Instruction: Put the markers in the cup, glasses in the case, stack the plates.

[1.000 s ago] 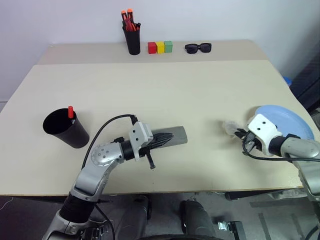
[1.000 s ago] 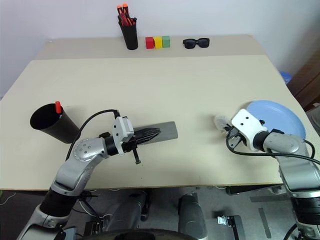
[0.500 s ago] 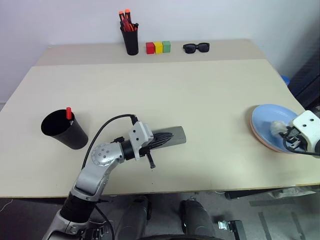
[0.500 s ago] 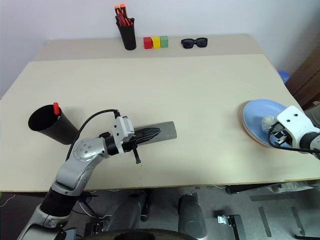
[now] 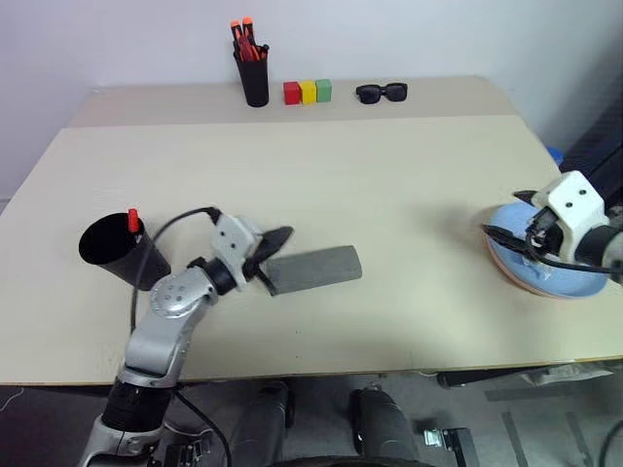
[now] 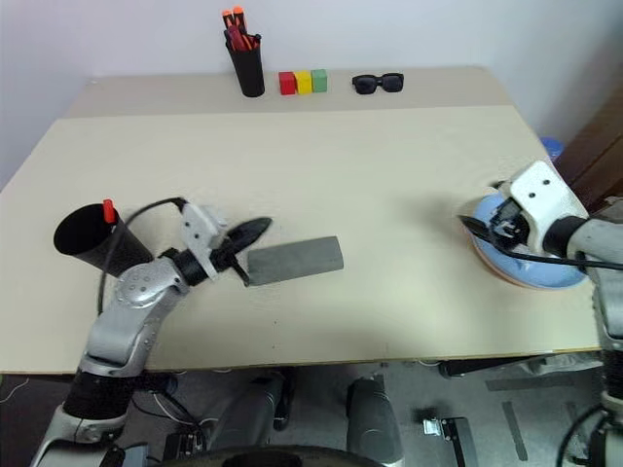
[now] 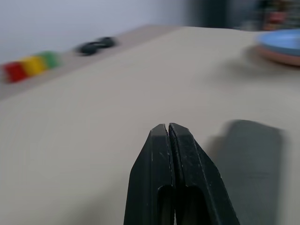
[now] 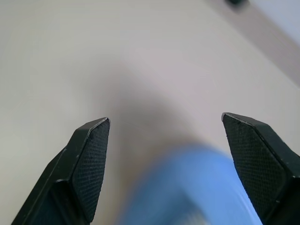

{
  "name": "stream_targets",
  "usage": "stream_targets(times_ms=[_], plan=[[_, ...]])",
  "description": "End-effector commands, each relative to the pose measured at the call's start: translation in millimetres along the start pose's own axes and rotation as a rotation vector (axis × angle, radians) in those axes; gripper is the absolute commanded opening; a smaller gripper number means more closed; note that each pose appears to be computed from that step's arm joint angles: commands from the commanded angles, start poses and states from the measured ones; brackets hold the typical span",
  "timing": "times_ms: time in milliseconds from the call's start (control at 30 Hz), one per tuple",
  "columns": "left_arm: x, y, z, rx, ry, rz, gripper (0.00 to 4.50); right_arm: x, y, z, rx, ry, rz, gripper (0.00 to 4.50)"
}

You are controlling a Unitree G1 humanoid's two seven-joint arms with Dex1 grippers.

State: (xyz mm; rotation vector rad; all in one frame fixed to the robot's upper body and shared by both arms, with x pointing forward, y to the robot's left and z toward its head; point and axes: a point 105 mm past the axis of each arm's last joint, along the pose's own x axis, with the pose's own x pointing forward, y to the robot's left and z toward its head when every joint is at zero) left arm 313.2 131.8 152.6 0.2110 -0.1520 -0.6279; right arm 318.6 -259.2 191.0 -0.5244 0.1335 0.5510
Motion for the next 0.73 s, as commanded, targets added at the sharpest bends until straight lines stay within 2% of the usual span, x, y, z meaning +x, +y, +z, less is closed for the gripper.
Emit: stream_targets(times_ms=[33,200,467,733], plan=[[-13,17,7,0.049,-0.005,0.119,0.00,14,24,22,0.043,-0.115,0.113,3.87],[-27,18,-2,0.071,0.047,0.170,0.00,37,41,22,0.098,-0.156,0.196,3.87],[-27,15,-4,0.077,0.080,0.195,0.00,59,35,23,0.083,-0.170,0.210,3.87],[-32,14,-5,0.068,0.098,0.205,0.00,64,42,20,0.083,-0.168,0.227,3.87]])
